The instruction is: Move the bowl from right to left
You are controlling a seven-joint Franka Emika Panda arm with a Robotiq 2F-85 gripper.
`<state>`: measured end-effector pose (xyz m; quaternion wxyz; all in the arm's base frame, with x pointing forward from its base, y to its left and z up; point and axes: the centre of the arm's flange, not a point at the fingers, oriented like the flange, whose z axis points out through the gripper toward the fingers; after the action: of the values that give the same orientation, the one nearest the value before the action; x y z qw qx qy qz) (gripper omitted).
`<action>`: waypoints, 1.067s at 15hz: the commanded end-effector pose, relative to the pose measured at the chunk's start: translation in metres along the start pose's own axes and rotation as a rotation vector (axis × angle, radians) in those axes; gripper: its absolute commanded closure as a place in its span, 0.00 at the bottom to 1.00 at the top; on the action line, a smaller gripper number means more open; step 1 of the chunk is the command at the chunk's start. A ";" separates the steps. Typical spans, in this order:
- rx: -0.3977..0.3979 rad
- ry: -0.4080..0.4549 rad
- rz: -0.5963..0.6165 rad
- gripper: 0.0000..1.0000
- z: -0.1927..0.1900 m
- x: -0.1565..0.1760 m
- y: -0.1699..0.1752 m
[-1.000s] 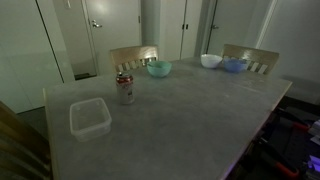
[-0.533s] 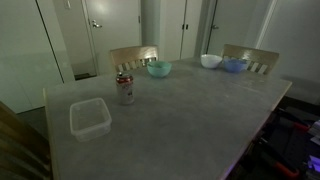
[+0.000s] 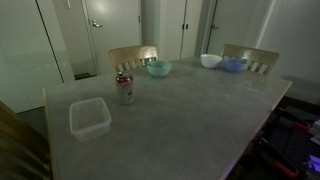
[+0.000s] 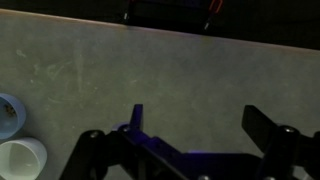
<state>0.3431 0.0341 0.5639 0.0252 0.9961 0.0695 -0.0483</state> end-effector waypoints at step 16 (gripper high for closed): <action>-0.029 0.186 -0.293 0.00 0.073 0.171 0.181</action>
<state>0.4835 -0.0913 0.4868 0.0133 0.9808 0.1899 0.0427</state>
